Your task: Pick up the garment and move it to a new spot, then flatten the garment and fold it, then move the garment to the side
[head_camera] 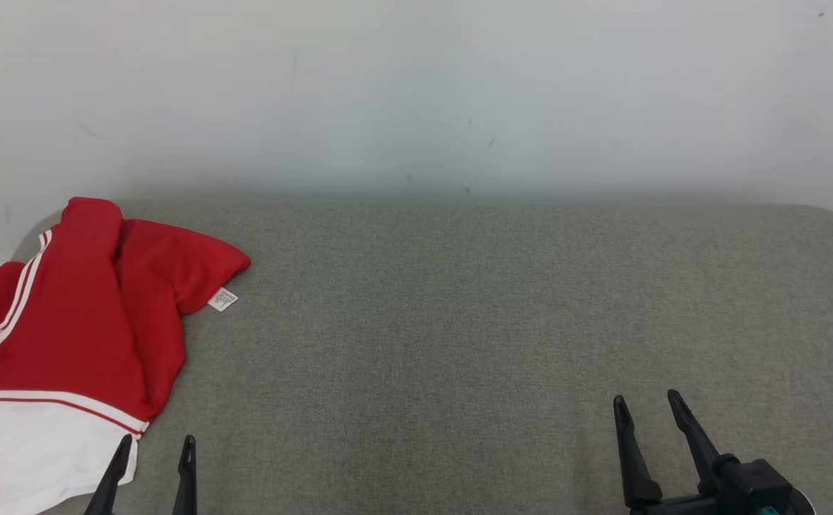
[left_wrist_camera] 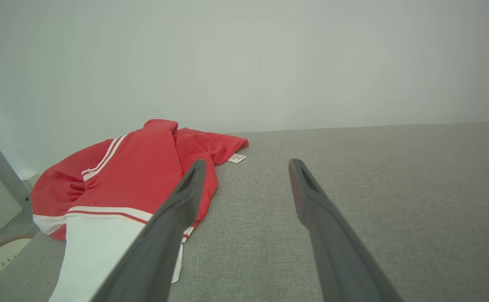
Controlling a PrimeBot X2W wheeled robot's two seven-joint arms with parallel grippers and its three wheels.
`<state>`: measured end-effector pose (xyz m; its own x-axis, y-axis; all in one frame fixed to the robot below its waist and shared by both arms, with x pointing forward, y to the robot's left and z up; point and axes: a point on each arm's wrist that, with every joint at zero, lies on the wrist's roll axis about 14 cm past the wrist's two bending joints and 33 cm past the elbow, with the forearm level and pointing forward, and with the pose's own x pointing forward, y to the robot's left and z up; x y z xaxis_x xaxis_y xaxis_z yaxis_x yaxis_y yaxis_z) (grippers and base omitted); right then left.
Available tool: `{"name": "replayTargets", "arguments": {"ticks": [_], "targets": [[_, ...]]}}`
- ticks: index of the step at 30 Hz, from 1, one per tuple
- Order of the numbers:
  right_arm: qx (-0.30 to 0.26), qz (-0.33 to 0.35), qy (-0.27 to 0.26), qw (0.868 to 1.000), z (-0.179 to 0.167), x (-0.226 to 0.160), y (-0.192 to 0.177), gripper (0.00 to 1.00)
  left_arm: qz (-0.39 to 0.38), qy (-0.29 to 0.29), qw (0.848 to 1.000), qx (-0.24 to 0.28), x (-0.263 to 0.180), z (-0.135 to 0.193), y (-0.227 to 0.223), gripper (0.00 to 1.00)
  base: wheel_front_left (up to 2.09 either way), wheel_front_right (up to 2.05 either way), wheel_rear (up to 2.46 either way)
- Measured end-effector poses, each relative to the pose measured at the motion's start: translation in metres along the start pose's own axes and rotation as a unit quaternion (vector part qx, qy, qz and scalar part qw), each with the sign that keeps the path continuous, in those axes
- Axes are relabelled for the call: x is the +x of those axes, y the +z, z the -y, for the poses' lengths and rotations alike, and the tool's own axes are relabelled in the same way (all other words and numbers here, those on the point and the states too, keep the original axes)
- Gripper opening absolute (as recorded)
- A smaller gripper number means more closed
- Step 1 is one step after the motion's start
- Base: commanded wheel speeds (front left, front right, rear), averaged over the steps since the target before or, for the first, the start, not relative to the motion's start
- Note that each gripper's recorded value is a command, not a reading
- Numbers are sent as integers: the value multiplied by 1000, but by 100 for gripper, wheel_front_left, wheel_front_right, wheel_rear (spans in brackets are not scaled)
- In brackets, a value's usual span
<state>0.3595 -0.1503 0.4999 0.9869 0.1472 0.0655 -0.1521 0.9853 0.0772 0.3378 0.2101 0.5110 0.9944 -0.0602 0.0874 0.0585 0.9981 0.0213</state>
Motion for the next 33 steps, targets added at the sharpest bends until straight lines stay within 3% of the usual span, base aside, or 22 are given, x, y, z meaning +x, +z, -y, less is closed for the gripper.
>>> {"name": "replayTargets", "arguments": {"ticks": [33], "targets": [[-3, -9, -10, 1000, 6, -11, -6, 100, -4, 12, 1000, 1, 1, 0, -4, 100, 0, 0, 0]]}}
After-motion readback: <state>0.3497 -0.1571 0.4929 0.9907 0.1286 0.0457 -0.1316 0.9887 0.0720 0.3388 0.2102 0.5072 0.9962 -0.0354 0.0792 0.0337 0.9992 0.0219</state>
